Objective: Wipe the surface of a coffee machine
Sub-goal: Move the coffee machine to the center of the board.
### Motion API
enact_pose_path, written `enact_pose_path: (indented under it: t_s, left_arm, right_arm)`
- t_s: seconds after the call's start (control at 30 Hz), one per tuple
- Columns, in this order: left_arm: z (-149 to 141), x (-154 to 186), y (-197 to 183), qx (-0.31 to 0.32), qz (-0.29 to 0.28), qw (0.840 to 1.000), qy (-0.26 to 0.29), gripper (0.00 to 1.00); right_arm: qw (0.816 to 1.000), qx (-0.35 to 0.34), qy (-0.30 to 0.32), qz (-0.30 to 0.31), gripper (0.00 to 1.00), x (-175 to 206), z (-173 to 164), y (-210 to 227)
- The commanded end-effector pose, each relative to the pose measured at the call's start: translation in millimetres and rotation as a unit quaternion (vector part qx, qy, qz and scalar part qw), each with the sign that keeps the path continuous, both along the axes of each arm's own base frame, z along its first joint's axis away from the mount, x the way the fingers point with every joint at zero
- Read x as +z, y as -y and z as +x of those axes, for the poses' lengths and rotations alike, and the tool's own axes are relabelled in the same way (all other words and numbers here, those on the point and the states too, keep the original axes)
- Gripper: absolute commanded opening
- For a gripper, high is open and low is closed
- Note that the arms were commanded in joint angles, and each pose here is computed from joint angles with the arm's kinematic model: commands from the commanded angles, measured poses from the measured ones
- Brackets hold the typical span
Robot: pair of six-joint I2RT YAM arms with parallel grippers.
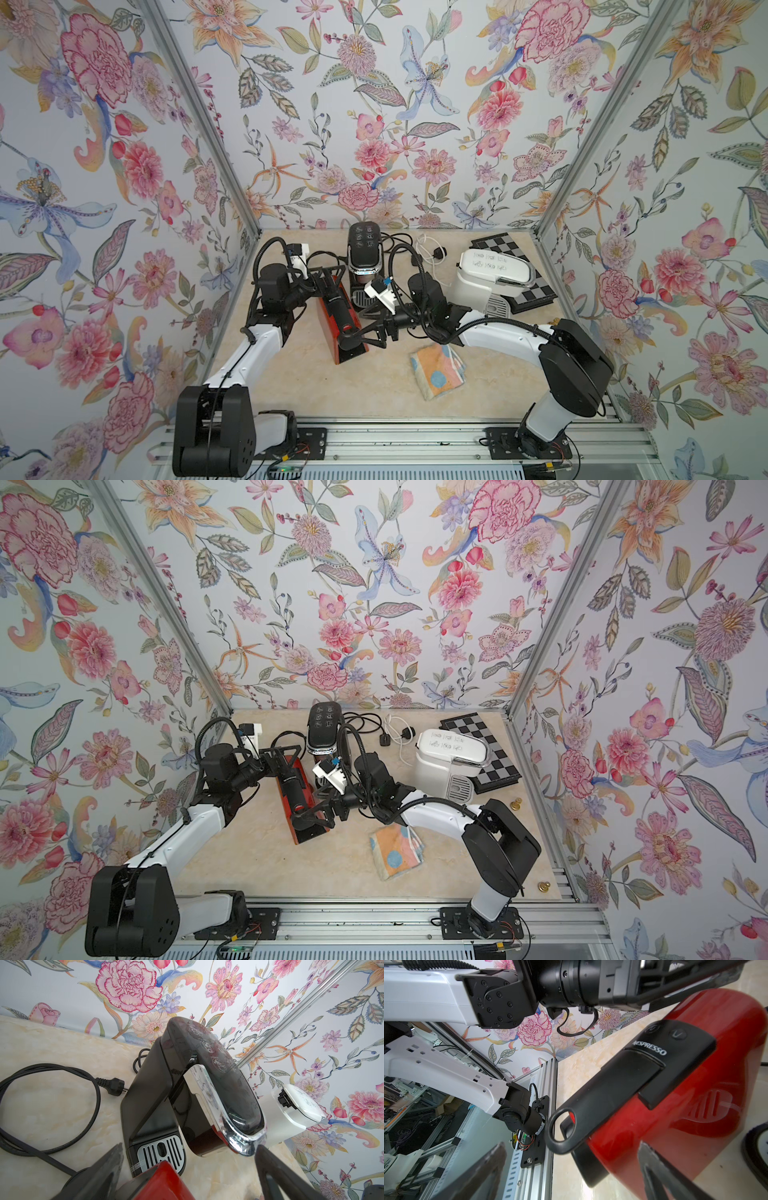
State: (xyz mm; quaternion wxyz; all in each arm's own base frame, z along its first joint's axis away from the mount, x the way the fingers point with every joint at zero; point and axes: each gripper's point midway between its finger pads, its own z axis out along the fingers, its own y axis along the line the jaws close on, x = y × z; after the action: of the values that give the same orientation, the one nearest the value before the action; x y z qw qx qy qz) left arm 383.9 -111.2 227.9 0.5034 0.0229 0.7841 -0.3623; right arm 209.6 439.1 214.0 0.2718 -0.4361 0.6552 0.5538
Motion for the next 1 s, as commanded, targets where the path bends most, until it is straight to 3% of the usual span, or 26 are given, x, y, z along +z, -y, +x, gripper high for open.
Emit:
enact_pose_path:
  t_s: [0.0,0.23,0.53,0.97]
  left_arm:
    - [-33.0,-61.4,30.5,-0.074,-0.009,0.990,-0.122,0.99]
    - [-34.2,-77.5,35.6,-0.094,0.002,0.983,-0.157,0.99]
    - [-74.6,-89.1,65.8,-0.148,0.014,0.971,-0.188,0.99]
    - [-120.9,-78.4,72.5,-0.142,0.003,0.970,-0.199,0.99]
  right_arm:
    - [1.000,0.012,-0.022,-0.009,1.00,-2.4,-0.2,-5.7]
    - [0.999,0.020,-0.030,-0.014,1.00,-5.9,-1.8,-9.7]
    - [0.997,0.056,-0.043,-0.033,1.00,-11.8,-16.9,-3.4]
    - [0.995,0.077,-0.045,-0.041,1.00,-2.8,-51.6,17.6]
